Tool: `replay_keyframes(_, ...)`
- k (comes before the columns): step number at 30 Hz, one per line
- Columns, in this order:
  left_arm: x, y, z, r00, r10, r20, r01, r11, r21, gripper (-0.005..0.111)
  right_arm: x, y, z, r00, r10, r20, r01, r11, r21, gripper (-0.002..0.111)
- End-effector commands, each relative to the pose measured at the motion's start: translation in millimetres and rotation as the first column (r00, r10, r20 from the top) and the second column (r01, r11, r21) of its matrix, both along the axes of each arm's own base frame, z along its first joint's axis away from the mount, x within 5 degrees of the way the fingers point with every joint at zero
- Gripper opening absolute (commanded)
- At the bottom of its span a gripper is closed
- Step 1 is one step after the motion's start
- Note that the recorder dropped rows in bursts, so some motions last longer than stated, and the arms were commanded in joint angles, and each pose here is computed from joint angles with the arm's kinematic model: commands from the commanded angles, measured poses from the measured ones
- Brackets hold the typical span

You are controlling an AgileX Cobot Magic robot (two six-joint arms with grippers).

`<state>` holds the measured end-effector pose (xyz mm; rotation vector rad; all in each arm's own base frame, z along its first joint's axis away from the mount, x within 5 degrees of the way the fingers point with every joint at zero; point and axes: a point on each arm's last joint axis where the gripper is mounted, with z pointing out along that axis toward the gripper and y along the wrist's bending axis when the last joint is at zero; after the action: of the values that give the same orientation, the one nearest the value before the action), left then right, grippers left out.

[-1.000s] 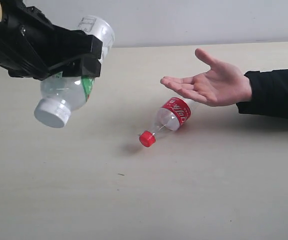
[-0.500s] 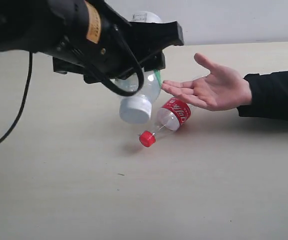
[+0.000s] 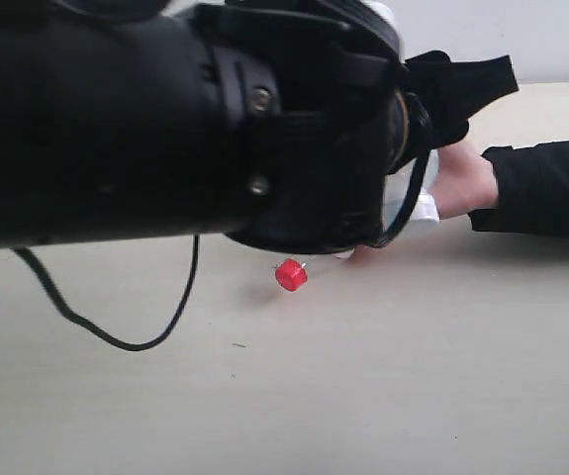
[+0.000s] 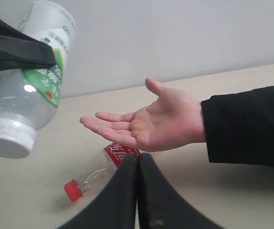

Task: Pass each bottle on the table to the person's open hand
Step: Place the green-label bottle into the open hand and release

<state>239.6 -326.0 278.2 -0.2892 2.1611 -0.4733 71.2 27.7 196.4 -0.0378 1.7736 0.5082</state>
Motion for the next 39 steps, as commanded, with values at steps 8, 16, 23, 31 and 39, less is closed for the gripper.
replay_keyframes(8, 33, -44, -28, 0.997, -0.077, -0.018, 0.075, 0.993, -0.089, 0.0, 0, 0, -1, 1.0, -0.002, 0.003, 0.002, 1.0, -0.004, 0.0)
replay_keyframes(16, 58, -47, -47, 0.999, -0.026, -0.037, 0.025, 0.999, -0.022, 0.0, 0, 0, -1, 1.0, -0.002, 0.003, 0.002, 1.0, -0.004, 0.0)
replay_keyframes(23, 67, -46, -73, 0.996, -0.009, -0.087, 0.009, 1.0, -0.004, 0.0, 0, 0, -1, 1.0, -0.002, 0.003, 0.002, 1.0, -0.004, 0.0)
replay_keyframes(31, 71, -49, -80, 0.994, -0.033, -0.105, 0.029, 0.999, -0.039, 0.0, 0, 0, -1, 1.0, -0.003, 0.002, 0.003, 1.0, -0.002, 0.0)
replay_keyframes(39, 72, -48, -83, 0.988, -0.046, -0.149, 0.041, 0.998, -0.038, 0.014, 0, 0, -1, 1.0, -0.003, 0.002, 0.003, 1.0, -0.002, 0.0)
